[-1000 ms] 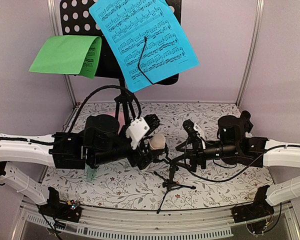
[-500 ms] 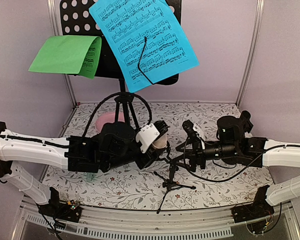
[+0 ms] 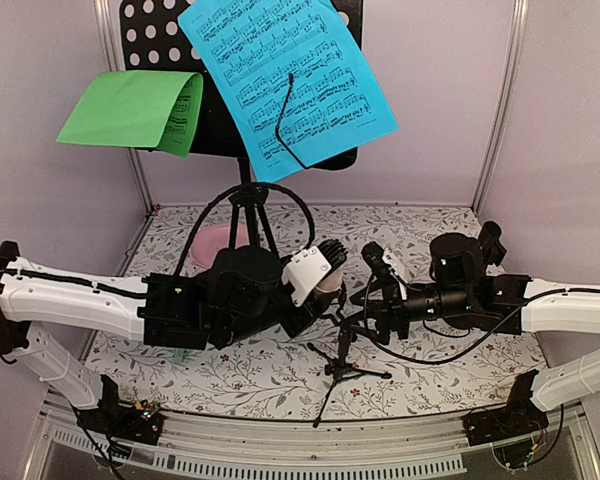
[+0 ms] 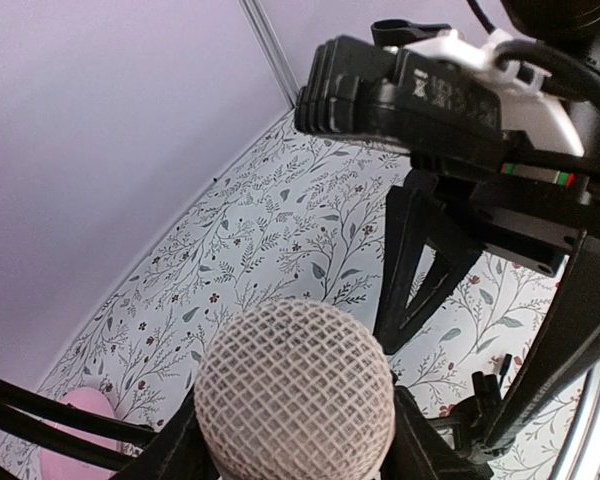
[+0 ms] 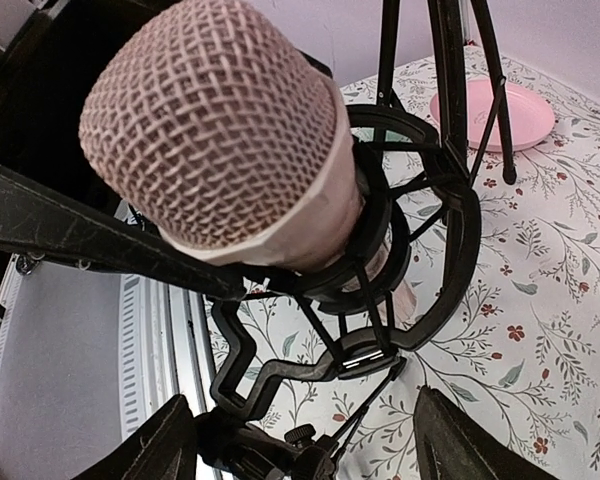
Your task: Pack up the instrument practice props
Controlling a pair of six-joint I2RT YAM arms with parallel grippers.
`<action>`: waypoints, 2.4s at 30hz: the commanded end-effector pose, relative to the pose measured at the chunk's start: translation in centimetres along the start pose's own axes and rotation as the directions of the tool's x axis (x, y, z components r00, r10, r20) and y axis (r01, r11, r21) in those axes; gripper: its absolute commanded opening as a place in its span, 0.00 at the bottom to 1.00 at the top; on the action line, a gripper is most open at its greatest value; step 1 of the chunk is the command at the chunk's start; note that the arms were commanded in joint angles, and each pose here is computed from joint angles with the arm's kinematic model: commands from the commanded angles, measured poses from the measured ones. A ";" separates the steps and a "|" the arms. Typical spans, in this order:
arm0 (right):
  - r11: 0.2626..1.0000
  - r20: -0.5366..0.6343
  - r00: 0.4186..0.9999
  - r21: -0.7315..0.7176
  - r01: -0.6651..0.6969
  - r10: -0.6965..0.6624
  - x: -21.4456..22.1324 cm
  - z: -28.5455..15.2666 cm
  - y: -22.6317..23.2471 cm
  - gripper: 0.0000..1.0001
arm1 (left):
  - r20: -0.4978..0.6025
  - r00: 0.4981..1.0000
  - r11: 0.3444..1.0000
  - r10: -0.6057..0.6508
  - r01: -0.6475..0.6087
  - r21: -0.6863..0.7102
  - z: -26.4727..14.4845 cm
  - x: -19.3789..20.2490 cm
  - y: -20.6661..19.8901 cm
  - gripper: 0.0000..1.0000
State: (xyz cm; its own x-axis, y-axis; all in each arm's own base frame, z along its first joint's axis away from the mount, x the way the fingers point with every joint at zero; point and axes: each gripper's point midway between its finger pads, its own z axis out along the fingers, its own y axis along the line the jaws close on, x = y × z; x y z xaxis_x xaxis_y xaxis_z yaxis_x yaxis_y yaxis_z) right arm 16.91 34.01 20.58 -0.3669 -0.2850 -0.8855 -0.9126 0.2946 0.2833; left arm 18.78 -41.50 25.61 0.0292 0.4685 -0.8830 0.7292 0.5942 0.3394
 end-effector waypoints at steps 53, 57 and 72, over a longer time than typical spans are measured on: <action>0.997 -0.065 0.997 0.065 -0.029 0.033 1.6 1.8 -1.8 0.75 | 0.104 0.934 0.933 -0.341 0.350 -0.080 -16.4 -7.4 10.6 0.46; 0.998 -0.060 0.998 0.060 -0.026 0.030 1.4 1.6 -1.6 0.75 | -0.018 0.922 0.906 -0.386 0.376 -0.194 -16.0 -2.8 11.0 0.48; 1.000 0.032 0.999 0.004 -0.005 0.005 -0.9 -0.7 0.5 0.77 | -0.293 0.830 0.856 -0.475 0.358 -0.374 -12.7 9.3 12.6 0.50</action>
State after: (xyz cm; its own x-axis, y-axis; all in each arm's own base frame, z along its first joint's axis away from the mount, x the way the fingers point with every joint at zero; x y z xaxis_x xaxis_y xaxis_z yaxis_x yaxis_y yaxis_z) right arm 16.77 34.22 21.63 -0.3634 -0.2642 -0.8934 -0.9132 0.2909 0.2854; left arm 17.61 -22.54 27.95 -0.4586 0.3034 -0.8352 0.4133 0.9049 0.1018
